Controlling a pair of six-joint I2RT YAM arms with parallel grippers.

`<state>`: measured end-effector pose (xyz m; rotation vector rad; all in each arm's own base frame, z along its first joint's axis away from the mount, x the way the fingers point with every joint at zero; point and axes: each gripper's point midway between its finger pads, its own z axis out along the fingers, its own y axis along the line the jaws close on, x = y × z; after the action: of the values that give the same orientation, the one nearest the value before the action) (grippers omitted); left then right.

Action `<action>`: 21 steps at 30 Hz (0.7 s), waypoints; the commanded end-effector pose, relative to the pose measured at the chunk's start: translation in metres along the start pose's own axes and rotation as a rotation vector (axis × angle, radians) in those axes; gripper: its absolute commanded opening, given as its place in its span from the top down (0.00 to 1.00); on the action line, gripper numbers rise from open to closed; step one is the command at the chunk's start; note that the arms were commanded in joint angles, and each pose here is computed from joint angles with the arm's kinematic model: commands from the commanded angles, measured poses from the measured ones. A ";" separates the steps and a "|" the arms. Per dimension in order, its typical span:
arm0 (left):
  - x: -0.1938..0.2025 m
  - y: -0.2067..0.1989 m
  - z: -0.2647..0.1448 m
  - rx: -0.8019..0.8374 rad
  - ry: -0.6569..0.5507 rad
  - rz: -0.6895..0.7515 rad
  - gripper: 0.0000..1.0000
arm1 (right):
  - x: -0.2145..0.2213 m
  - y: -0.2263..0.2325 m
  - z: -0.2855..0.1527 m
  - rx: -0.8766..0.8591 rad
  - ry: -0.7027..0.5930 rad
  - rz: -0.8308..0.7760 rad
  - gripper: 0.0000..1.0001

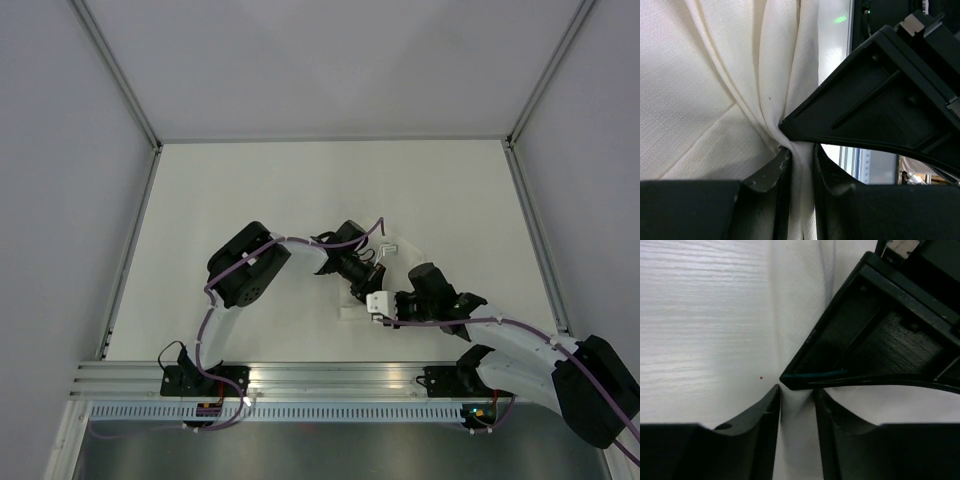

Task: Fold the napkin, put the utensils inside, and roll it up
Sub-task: Roll the napkin at the center of the board.

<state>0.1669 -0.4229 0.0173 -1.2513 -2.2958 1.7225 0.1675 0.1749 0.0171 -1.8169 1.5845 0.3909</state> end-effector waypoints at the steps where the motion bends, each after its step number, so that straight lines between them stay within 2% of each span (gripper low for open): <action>1: 0.079 0.061 0.000 -0.222 0.149 -0.244 0.98 | 0.014 -0.004 0.005 0.056 0.051 0.048 0.64; 4: 0.075 0.061 -0.004 -0.221 0.136 -0.243 0.98 | 0.015 -0.004 0.006 0.060 0.052 0.056 0.78; 7: 0.064 0.055 -0.009 -0.223 0.104 -0.244 0.92 | 0.016 -0.002 0.008 0.049 0.052 0.073 0.84; 8: 0.058 0.054 -0.013 -0.225 0.085 -0.243 0.86 | 0.015 -0.001 0.009 0.044 0.049 0.077 0.88; 14: 0.016 0.039 -0.036 -0.279 -0.052 -0.183 0.59 | 0.004 0.003 0.015 -0.040 0.024 0.103 0.94; 16: -0.002 0.033 -0.047 -0.311 -0.124 -0.149 0.56 | 0.003 0.005 0.017 -0.063 0.021 0.113 0.95; 17: -0.006 0.030 -0.051 -0.324 -0.143 -0.145 0.50 | -0.001 0.003 0.017 -0.068 0.013 0.112 0.95; 18: -0.015 0.028 -0.056 -0.333 -0.181 -0.122 0.36 | 0.000 0.004 0.018 -0.079 0.018 0.119 0.96; 21: -0.034 0.029 -0.074 -0.426 -0.279 -0.060 0.37 | -0.003 0.004 0.019 -0.101 0.012 0.134 0.97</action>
<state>0.1998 -0.3929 0.0388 -1.1071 -2.6485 1.6219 0.1838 0.1956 0.0148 -1.7724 1.6300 0.4449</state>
